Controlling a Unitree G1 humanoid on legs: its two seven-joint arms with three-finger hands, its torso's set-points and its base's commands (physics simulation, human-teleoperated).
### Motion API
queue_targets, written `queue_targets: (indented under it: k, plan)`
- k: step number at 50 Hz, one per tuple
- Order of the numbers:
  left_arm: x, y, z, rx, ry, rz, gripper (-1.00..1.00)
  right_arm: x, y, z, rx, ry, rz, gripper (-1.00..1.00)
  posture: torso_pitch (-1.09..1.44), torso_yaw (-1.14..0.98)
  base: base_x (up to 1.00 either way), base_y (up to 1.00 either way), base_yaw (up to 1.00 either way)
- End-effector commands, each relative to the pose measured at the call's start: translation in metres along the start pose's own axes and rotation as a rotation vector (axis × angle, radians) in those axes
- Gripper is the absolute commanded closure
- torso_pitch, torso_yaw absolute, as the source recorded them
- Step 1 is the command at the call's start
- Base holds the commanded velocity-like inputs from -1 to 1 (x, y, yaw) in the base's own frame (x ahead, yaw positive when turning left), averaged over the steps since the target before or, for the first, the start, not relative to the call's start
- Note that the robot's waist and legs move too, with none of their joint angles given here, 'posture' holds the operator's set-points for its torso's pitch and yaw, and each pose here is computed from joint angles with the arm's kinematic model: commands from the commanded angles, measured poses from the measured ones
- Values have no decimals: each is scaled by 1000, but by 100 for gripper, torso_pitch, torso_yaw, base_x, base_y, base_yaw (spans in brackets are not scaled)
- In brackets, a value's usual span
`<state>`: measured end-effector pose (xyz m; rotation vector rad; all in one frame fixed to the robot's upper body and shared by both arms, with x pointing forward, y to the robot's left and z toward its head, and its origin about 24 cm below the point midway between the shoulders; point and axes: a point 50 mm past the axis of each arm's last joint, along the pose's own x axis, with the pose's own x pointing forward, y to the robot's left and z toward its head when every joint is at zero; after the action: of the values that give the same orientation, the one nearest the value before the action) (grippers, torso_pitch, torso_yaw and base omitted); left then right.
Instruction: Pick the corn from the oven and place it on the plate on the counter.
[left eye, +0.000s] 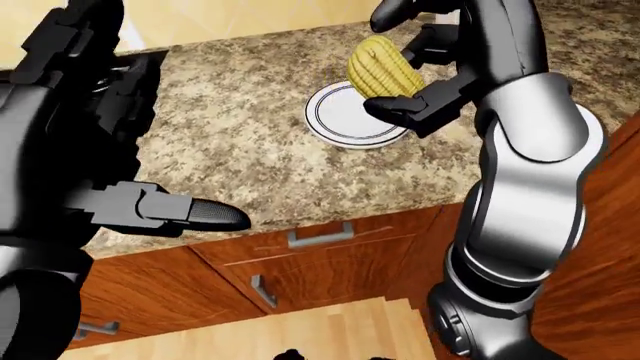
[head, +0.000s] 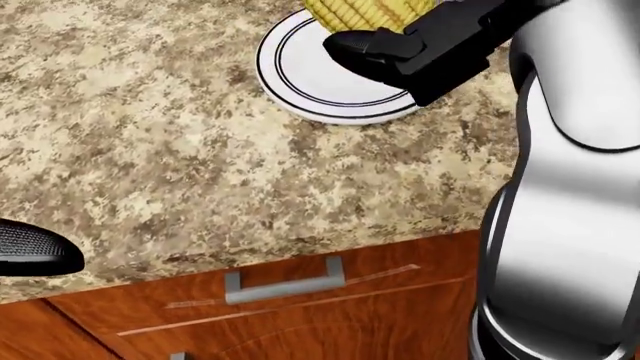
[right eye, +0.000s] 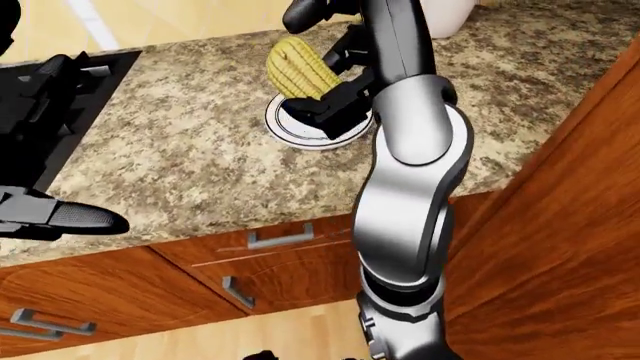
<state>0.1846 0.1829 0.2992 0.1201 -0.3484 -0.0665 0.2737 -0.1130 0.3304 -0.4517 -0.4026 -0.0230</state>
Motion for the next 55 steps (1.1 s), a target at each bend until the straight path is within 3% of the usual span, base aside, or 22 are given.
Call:
queue_targets:
  k: [1, 19, 29, 55]
  plan:
    - [-1, 8, 13, -3, -74, 60, -100, -3, -1, 20, -13, -101, -7, 100, 25, 0, 16, 0, 0]
    - [1, 8, 14, -1, -76, 58, -100, -4, -1, 18, -11, -92, -7, 99, 25, 0, 6, 0, 0]
    - [2, 5, 13, -5, -78, 51, -100, 0, -5, 26, -57, -92, -3, 100, 25, 0, 0, 0, 0]
    - [1, 6, 12, -7, -76, 56, -100, 4, 5, 32, -81, -108, 49, 99, 25, 0, 20, 0, 0]
